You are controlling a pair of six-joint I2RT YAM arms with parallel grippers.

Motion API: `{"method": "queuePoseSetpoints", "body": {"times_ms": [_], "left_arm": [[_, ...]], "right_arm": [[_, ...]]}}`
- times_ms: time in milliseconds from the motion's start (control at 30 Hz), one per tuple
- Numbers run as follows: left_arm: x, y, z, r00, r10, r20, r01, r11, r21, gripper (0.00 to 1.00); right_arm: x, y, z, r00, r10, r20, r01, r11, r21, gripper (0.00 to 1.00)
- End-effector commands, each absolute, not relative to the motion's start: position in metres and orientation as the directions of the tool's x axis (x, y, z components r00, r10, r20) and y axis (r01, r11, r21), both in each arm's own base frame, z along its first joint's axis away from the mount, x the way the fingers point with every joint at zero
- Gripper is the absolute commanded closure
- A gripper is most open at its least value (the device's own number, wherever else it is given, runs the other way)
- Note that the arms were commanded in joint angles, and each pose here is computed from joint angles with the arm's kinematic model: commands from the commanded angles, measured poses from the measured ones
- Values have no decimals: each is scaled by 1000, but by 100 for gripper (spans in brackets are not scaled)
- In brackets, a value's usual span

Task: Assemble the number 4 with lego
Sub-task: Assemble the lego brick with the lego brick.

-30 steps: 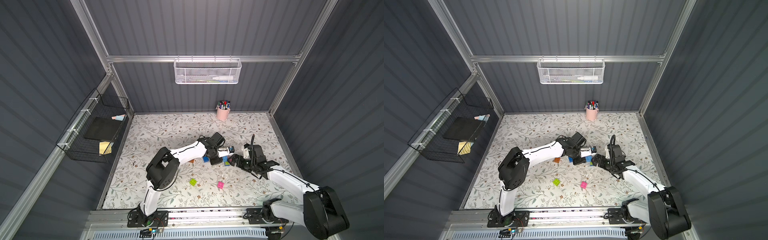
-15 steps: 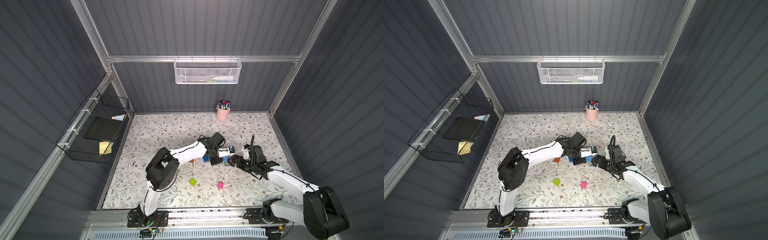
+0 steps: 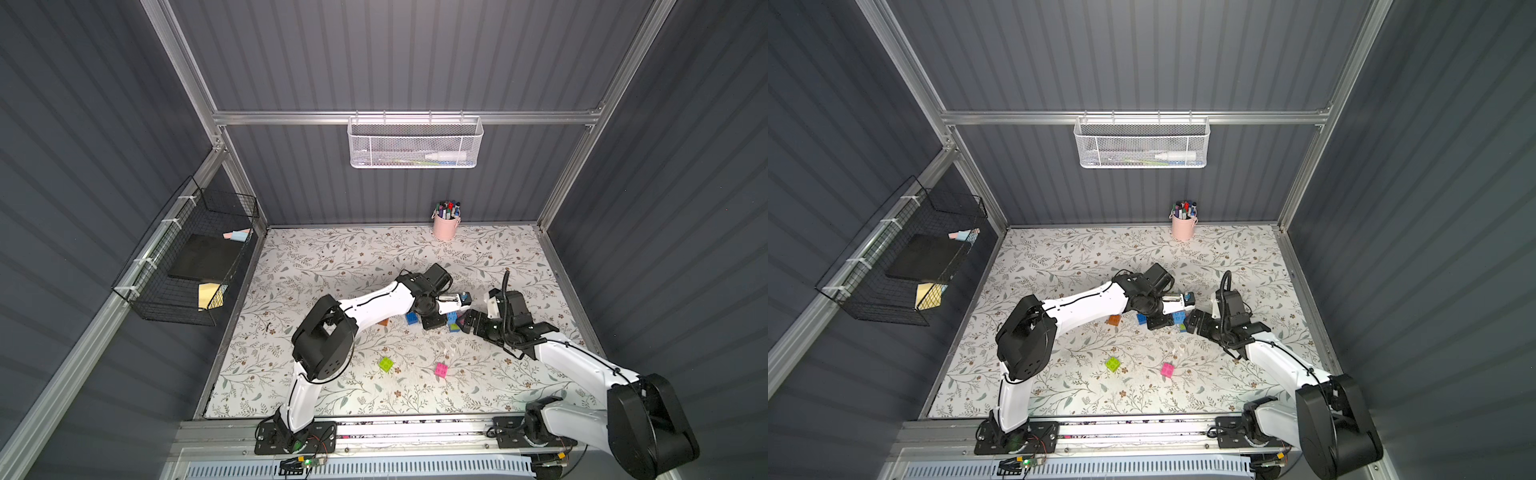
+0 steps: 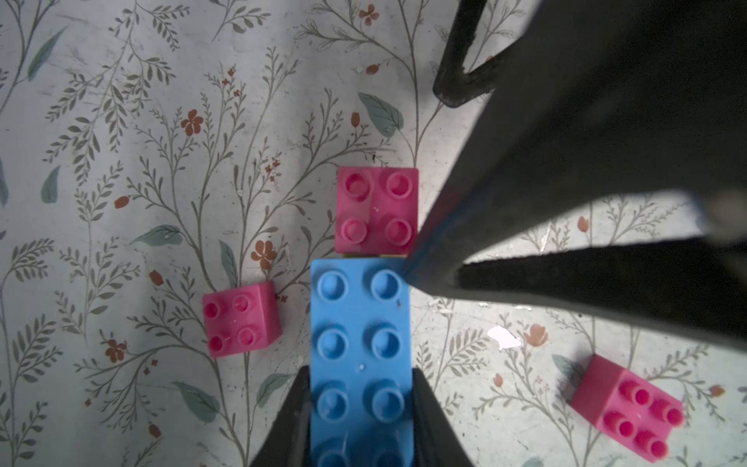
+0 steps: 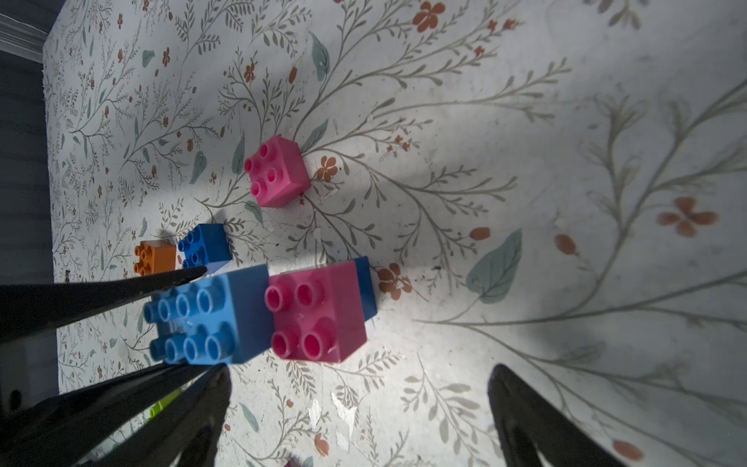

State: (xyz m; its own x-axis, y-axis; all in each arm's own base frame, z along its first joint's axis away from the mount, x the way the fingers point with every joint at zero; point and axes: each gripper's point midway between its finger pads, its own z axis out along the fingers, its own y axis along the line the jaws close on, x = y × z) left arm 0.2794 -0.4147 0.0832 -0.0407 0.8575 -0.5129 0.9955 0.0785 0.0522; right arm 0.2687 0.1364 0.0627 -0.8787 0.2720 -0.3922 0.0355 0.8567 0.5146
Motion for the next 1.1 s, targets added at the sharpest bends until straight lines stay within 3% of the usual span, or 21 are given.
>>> {"method": "queuePoseSetpoints", "body": {"times_ms": [0, 1067], "left_arm": [[259, -420, 95, -16, 857, -516, 999, 28, 16, 99], [261, -414, 68, -60, 890, -453, 998, 65, -3, 100]], "right_arm": [[273, 134, 68, -862, 284, -420, 31, 857, 515, 1], [271, 128, 89, -825, 305, -476, 16, 854, 520, 1]]}}
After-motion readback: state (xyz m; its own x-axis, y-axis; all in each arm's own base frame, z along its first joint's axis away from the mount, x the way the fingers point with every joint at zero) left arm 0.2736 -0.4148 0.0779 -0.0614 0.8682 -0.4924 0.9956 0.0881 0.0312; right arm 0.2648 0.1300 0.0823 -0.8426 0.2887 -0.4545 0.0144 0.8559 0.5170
